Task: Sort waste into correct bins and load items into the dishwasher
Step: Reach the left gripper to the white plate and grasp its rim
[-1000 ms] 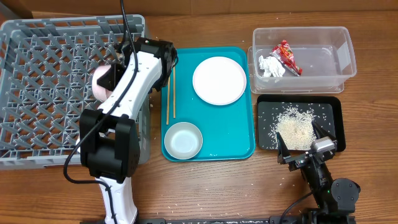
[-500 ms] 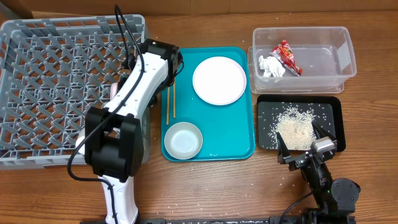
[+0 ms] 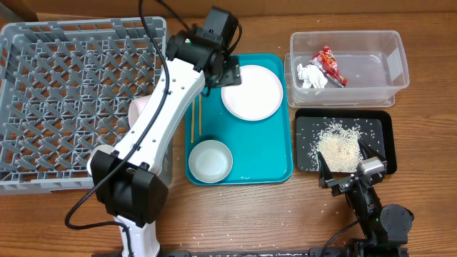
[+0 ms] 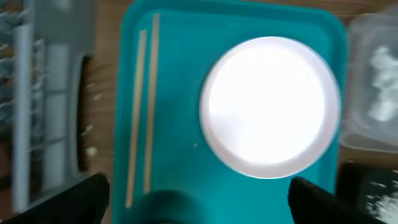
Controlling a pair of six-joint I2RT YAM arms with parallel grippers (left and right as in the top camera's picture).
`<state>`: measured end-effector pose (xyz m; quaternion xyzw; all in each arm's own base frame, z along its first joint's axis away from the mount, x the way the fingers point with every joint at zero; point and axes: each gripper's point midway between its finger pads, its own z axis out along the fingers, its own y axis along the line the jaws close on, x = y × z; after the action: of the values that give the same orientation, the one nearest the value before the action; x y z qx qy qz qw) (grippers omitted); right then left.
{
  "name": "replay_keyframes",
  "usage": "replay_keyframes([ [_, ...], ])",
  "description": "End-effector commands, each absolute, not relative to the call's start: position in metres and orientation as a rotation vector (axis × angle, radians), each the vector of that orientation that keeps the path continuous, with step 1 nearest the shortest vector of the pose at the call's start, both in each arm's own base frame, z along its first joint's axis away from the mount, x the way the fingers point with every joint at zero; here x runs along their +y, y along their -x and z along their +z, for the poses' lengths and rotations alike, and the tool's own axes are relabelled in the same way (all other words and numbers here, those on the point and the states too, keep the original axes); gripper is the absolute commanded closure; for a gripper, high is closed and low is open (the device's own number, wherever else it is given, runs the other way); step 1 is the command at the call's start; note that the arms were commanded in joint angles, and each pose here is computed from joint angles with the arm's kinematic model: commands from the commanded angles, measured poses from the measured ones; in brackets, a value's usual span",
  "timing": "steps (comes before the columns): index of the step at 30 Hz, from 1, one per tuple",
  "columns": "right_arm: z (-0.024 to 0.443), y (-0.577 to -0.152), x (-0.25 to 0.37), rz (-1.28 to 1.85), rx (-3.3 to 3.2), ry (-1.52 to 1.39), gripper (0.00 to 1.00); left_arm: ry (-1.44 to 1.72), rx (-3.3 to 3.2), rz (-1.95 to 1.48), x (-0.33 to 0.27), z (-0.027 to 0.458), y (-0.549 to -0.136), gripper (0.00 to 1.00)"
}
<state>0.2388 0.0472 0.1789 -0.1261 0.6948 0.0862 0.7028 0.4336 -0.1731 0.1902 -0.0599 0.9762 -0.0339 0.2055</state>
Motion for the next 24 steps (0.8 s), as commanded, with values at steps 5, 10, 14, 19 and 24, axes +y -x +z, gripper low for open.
replay_keyframes([
  [5,0.177,-0.239,0.047,0.198,1.545,0.276,0.00,0.104,2.844,-0.197,-0.193,0.125,-0.450,0.22],
  [10,0.177,-0.239,0.047,0.198,1.545,0.276,0.00,0.121,2.992,-0.215,-0.198,0.061,-0.446,0.32],
  [14,0.177,-0.239,0.047,0.198,1.545,0.276,0.00,0.134,3.063,-0.186,-0.195,0.027,-0.442,0.58],
  [19,0.177,-0.239,0.047,0.199,1.545,0.276,0.00,0.138,3.064,-0.224,-0.197,0.032,-0.443,0.96],
  [24,0.177,-0.239,0.047,0.198,1.545,0.276,0.00,0.156,3.030,-0.217,-0.179,0.085,-0.447,0.96],
])
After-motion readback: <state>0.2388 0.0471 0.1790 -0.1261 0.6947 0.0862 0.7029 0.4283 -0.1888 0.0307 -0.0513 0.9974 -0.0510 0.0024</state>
